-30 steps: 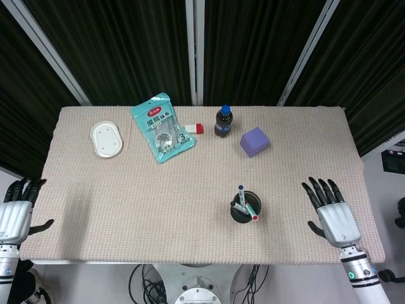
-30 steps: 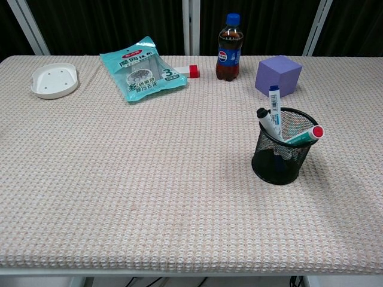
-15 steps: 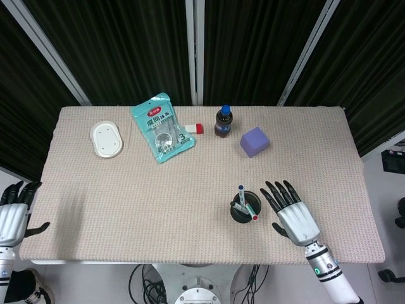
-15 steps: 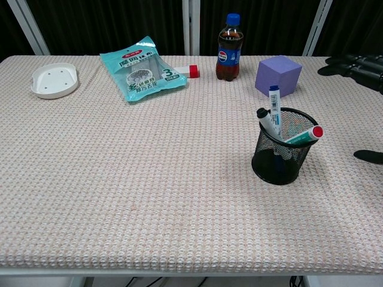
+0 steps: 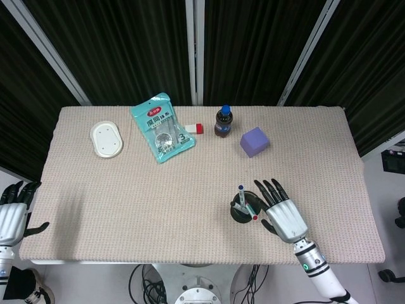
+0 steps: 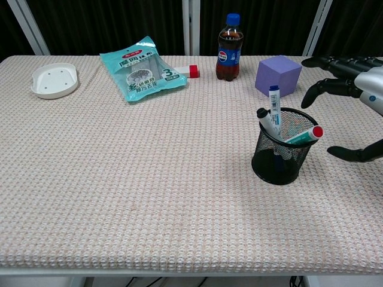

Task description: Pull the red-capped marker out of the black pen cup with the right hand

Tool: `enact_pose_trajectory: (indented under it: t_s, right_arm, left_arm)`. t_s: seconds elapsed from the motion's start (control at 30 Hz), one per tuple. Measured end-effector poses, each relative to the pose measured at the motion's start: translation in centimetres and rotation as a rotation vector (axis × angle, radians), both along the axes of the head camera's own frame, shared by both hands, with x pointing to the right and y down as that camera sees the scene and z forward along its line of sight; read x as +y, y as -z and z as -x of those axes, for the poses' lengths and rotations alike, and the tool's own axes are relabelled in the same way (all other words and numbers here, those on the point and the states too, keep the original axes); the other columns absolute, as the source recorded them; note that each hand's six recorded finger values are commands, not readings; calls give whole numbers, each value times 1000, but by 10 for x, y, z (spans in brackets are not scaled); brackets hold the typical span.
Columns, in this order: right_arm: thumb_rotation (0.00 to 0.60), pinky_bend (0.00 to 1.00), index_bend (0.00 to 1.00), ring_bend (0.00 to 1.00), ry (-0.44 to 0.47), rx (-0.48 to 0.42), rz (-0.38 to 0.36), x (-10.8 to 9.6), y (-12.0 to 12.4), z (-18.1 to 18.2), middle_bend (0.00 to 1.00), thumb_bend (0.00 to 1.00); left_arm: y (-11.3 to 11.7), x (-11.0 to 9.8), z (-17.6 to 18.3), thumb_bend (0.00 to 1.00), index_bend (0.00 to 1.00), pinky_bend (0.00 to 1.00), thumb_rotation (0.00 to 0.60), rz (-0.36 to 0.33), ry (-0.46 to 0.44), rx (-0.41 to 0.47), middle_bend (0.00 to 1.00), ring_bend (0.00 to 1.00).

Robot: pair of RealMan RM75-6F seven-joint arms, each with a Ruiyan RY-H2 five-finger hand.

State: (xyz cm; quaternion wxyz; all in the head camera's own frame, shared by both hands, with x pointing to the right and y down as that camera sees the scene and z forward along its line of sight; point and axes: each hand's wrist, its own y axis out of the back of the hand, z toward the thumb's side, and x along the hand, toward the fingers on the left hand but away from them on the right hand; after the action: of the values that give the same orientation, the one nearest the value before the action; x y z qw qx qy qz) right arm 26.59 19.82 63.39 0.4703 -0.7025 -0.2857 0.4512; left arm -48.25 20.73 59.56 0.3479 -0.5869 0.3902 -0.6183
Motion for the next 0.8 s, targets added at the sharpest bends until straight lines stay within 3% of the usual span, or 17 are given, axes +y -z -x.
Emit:
enact_pose_trajectory:
  t_s: [0.47,0.8]
  right_arm:
    - [600,0,421,0,14,-54,-10,0,-4,11,42,194]
    - [600,0,455,0,23,-45,0,2,-7,12,43,287]
  left_arm:
    - [2,1,-1,116,121,70,600,3,-9,-1,114,0]
    - [3,0,-3,116,123,71,600,2,-14,4,114,0]
